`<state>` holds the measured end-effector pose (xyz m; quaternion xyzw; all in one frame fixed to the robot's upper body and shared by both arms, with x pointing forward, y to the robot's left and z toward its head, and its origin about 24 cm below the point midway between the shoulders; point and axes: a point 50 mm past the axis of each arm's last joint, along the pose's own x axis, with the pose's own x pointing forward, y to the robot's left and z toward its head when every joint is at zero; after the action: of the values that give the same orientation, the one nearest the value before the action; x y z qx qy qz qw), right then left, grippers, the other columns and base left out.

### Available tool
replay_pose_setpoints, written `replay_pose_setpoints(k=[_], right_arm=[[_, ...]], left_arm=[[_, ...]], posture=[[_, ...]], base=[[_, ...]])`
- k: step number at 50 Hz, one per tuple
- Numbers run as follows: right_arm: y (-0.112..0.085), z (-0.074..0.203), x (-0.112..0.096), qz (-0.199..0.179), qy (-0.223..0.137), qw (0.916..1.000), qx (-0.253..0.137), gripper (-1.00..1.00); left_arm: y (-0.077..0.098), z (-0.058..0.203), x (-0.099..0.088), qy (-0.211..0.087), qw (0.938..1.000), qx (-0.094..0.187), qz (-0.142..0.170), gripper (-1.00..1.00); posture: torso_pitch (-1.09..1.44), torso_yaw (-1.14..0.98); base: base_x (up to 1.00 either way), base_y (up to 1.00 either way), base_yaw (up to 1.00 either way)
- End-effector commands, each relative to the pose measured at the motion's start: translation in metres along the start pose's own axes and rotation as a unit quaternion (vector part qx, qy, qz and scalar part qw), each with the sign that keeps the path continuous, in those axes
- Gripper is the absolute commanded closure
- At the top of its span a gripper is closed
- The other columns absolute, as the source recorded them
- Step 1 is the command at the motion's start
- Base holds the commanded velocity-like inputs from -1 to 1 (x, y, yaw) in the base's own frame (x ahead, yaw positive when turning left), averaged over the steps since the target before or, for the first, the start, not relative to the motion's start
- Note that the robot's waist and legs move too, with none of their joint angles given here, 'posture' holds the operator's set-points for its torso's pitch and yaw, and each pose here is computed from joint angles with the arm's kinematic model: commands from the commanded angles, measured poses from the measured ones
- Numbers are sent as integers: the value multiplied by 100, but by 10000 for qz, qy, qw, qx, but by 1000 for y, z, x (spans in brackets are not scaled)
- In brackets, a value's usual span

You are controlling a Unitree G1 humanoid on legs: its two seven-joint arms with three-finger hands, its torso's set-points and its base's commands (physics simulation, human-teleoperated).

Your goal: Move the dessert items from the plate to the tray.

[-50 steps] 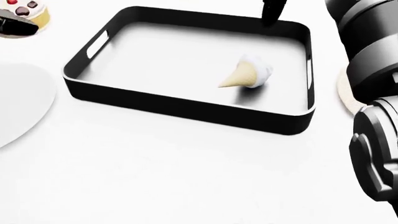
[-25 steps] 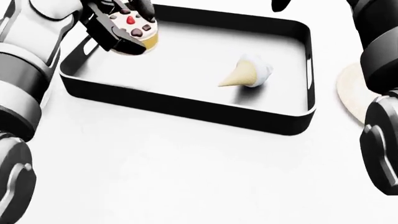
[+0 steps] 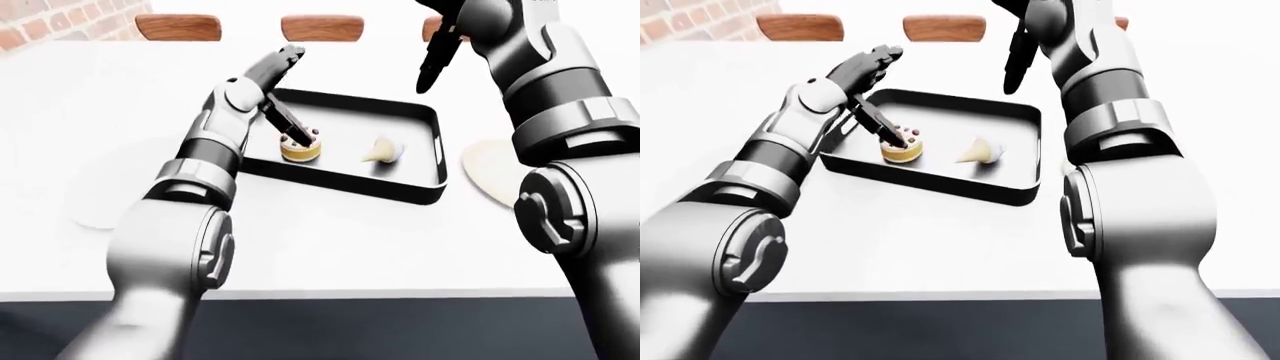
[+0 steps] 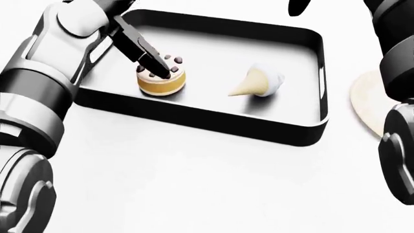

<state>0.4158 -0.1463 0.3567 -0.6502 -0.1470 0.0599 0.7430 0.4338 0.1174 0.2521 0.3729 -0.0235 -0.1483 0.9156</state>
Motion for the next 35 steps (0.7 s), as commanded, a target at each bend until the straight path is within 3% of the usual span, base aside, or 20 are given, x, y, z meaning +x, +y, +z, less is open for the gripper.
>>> replay_pose_setpoints(k=[1,13,21,29,35], right_arm=[[-27,8,-4,-489,-140,9987,-50,-100],[-22,6,-3,-467,-134,9988,28,-100],[-50,-7,-17,-753,-27,9971,101,-100],[-81,-30,-47,-1091,271,9934,247,-100],[-88,-49,-90,-1246,560,9899,393,-100]], left_arm=[[17,21,-3,-367,9989,109,278,-100],[55,42,-15,-703,9943,34,803,-100],[90,32,-32,-712,9883,130,1342,-100],[124,16,-55,-623,9796,150,1904,-100],[141,2,-81,-535,9720,192,2280,-100]], posture=[[0,0],[0,0],[0,0],[0,0],[0,0]], base=[[0,0,0],[0,0,0],[0,0,0],[0,0,0],[0,0,0]])
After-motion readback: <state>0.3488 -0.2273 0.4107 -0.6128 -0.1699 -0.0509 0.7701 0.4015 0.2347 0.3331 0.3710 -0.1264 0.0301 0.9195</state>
